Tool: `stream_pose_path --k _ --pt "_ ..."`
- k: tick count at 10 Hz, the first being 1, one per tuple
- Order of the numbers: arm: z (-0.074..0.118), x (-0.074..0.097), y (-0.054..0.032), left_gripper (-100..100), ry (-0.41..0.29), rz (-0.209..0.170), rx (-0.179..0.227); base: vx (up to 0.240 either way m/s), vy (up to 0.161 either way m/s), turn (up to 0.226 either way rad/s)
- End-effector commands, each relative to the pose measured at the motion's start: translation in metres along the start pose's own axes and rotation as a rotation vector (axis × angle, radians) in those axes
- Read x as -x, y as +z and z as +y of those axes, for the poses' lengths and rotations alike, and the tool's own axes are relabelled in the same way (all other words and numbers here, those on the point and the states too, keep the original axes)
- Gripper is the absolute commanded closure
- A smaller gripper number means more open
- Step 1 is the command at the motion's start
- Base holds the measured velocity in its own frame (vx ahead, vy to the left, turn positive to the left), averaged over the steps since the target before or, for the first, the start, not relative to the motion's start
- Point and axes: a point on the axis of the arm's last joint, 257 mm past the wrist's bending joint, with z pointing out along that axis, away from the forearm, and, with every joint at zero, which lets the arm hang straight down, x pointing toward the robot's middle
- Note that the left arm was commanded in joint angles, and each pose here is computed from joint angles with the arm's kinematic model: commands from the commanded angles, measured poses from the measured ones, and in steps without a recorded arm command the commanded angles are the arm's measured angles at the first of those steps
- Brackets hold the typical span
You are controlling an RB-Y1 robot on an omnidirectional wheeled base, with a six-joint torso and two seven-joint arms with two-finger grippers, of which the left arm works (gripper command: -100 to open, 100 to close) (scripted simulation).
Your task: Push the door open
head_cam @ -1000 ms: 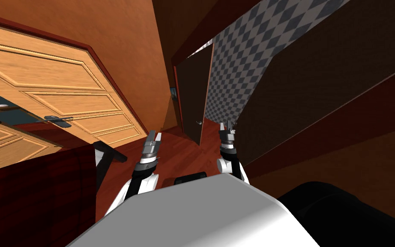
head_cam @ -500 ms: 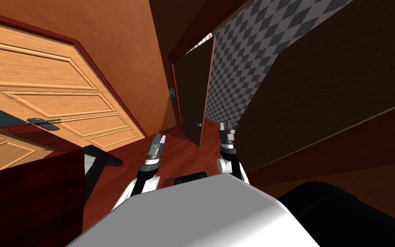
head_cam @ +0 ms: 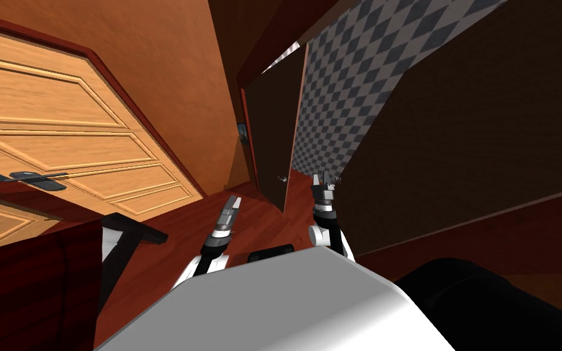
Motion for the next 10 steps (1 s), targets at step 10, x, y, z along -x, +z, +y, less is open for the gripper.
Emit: stream_pose_path --k 10 --pt "0.056 -0.061 -0.0540 -100 -0.108 0.200 0.097 0.137 -0.023 -0.020"
